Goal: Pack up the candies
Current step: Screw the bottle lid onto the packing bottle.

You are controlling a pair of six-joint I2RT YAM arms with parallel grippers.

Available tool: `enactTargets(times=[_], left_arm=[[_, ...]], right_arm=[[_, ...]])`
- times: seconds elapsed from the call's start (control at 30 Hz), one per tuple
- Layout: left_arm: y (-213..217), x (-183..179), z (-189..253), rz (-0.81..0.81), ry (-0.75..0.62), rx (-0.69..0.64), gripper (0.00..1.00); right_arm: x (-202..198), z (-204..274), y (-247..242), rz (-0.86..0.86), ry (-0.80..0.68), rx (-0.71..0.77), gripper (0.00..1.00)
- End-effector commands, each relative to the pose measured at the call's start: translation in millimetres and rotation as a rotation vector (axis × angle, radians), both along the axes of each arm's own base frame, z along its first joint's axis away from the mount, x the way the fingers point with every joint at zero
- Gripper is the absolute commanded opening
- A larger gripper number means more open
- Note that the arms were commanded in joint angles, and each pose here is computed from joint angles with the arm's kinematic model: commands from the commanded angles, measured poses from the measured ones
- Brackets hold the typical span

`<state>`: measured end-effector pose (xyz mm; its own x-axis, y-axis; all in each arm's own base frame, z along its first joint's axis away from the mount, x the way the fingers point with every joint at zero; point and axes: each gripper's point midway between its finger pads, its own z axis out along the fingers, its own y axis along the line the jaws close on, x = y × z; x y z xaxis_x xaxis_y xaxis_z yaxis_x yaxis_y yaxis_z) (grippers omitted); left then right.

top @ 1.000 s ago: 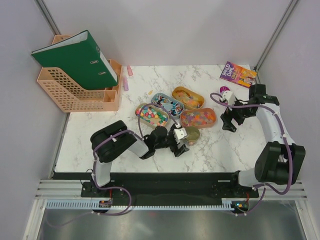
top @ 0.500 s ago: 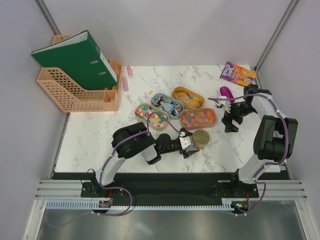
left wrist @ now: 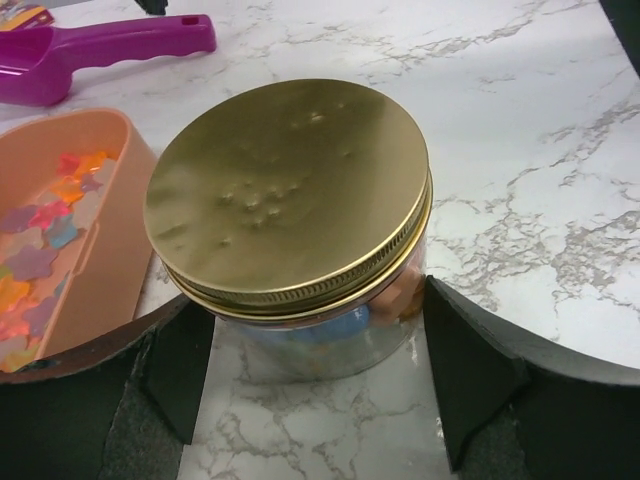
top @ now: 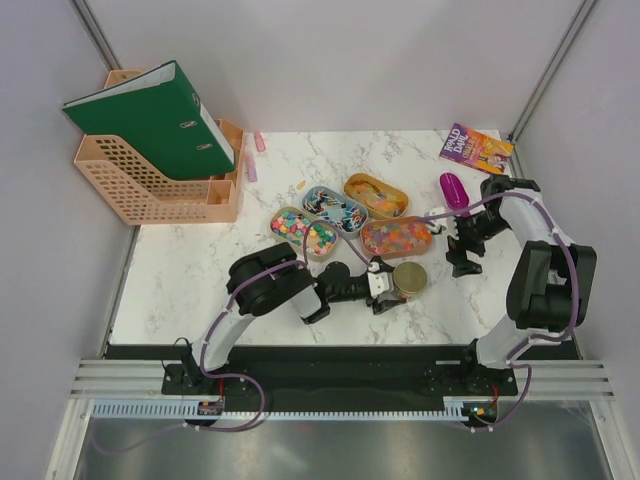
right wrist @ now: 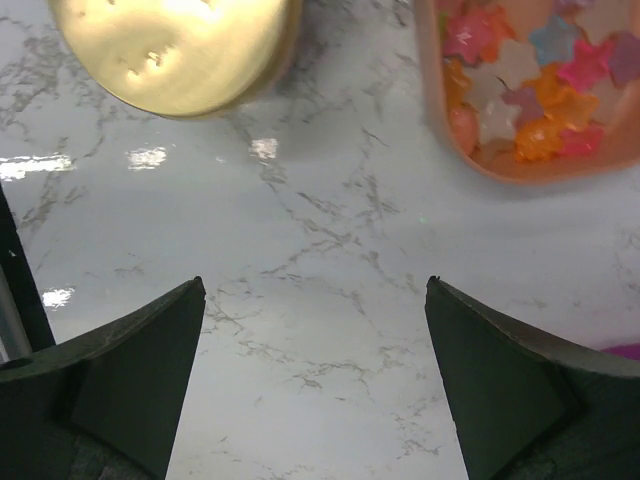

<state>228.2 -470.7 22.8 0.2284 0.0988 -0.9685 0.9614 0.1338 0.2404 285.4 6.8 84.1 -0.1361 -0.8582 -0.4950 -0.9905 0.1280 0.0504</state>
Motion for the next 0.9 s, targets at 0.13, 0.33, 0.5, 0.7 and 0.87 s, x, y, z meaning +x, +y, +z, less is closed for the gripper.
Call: enactTargets(times=[0.13, 0.33, 0.5, 0.7, 0.87], left_arm=[[33.2, -46.6, -103.5, -0.134, 0.215, 0.358, 0.49], [38.4, -49.2, -106.8, -0.119, 0.248, 0.383, 0.48], [42.9, -48.9, -111.7, -0.112, 0.252, 0.402, 0.46], [46.2, -48.5, -115.5, -0.1, 0.27, 0.414, 0.46], [49.4, -46.3, -116.7, -0.087, 0.28, 0.423, 0.46]], right_arm=[[-80.8, 13.1, 43.7, 0.333, 0.105, 0.049, 0.98], [-80.3, 15.5, 62.9, 0.39, 0.116, 0.06, 0.98], [-74.7, 10.1, 73.1, 0.402, 0.126, 0.07, 0.98], [-58.7, 7.2, 84.0, 0.385, 0.107, 0.086, 0.98], [-62.0, 5.5, 83.2, 0.383, 0.127, 0.065, 0.98]])
